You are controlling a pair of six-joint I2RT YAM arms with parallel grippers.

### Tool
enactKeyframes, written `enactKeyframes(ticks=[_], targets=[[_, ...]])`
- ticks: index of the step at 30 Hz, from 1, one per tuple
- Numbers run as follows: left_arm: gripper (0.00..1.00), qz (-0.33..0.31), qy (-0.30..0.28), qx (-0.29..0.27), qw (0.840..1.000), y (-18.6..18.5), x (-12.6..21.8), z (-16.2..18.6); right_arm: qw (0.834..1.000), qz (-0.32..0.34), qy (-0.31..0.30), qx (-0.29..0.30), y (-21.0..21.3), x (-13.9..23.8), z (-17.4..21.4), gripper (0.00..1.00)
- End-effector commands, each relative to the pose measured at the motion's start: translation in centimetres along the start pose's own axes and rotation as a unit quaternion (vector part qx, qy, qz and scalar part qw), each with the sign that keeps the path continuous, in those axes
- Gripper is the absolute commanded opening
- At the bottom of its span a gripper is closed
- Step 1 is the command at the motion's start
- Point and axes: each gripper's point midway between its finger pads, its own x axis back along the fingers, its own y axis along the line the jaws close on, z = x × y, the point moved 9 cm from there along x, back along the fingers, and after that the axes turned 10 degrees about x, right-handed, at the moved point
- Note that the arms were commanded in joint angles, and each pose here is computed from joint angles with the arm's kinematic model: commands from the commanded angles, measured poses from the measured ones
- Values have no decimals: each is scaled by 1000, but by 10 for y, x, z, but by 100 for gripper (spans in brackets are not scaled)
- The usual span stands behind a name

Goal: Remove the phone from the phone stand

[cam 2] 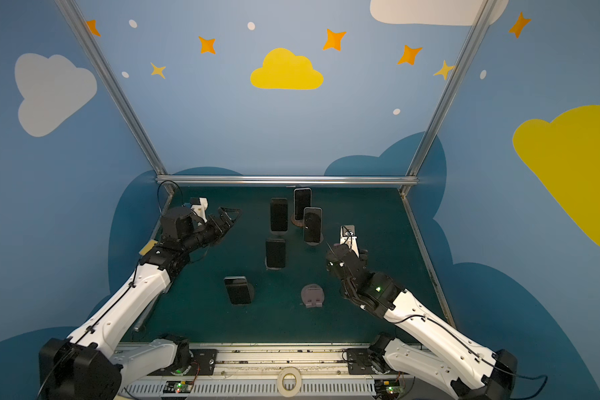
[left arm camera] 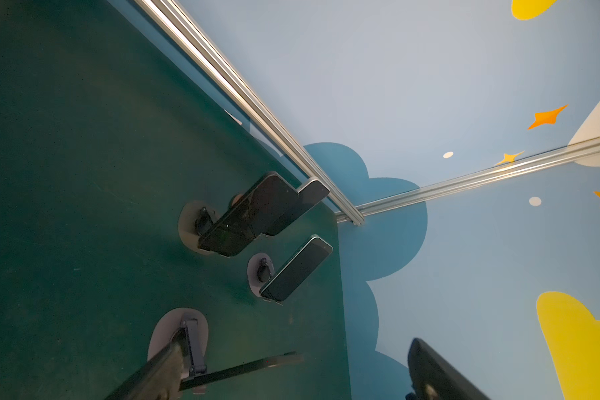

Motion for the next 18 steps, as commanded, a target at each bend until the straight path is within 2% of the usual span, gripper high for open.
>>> enactKeyframes(ticks=[1,7,10,18], targets=[[100,24,6,-16,1000,-15,0,1,1000,0,-20,-4,-10,-12,-11,61],[100,29,22,-22,999,-20,-1,3,1000,-6,-24,8,-29,-45,-19,60],[100,30,15,-27,999,-21,2,3,1000,8,-19,-8,-39,-61,-25,60],[100,37,22,-23,999,-24,2,3,1000,6,17,8,-48,-105,-41,61]])
